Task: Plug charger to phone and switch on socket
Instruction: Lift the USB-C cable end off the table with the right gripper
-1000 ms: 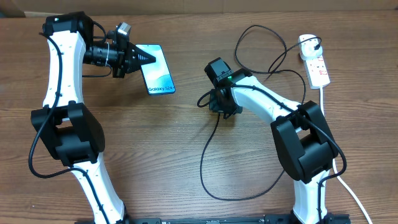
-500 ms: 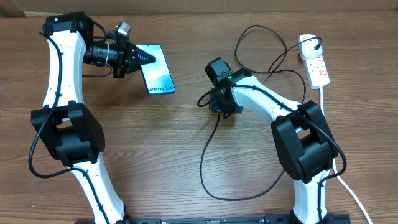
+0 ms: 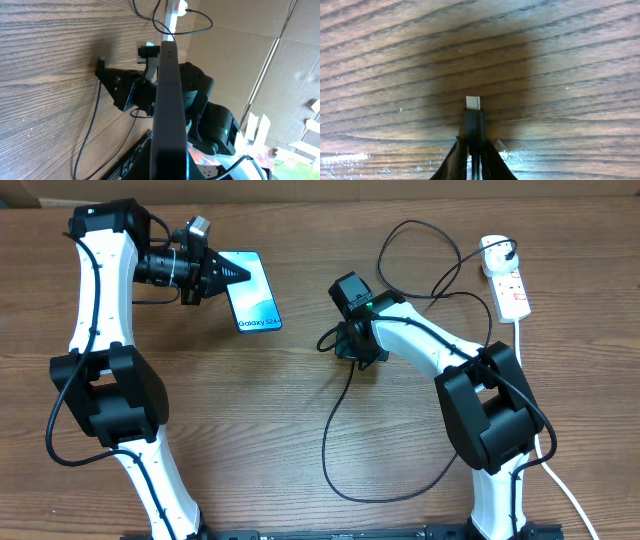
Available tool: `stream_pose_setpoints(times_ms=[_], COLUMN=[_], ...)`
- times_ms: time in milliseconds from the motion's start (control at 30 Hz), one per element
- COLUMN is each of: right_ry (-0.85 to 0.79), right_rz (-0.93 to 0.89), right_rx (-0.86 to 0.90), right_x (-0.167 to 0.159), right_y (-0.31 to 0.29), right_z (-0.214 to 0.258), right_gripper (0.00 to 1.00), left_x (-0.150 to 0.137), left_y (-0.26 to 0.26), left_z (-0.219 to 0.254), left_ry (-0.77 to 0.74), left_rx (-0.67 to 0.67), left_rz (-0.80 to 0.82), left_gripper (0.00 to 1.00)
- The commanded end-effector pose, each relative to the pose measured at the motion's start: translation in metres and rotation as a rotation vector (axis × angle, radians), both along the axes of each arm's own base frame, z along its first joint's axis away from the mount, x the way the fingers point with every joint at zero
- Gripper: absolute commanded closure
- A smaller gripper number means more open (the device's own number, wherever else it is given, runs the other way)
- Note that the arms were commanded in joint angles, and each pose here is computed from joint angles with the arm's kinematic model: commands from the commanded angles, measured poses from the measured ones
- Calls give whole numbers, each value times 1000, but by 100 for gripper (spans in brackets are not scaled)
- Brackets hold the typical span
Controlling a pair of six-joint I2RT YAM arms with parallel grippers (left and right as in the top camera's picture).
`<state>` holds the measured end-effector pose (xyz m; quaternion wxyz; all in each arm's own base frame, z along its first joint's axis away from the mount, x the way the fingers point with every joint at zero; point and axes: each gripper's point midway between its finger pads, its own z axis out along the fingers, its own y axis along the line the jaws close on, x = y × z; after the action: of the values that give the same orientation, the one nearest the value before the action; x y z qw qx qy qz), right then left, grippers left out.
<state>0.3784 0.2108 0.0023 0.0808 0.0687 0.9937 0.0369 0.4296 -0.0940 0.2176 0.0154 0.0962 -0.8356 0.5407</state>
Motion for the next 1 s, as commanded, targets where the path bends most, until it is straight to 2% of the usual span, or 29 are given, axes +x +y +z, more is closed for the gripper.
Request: stream_pose_setpoints(times_ms=[0, 667, 967], right_ry=[14, 30, 129], right_rz=[-3, -4, -47], right_rx=[-10, -4, 138], right_x=[-1, -3, -8], right_y=[-1, -2, -4], right_z=[-7, -8, -6], right_gripper=[92, 92, 96], left_x=[-1, -1, 0], left_y=[-4, -4, -4], left_z=[18, 18, 18], left_ry=[-63, -63, -67], left_rx=[-20, -20, -20], left_rz=[-8, -8, -8], left_gripper=[96, 96, 96])
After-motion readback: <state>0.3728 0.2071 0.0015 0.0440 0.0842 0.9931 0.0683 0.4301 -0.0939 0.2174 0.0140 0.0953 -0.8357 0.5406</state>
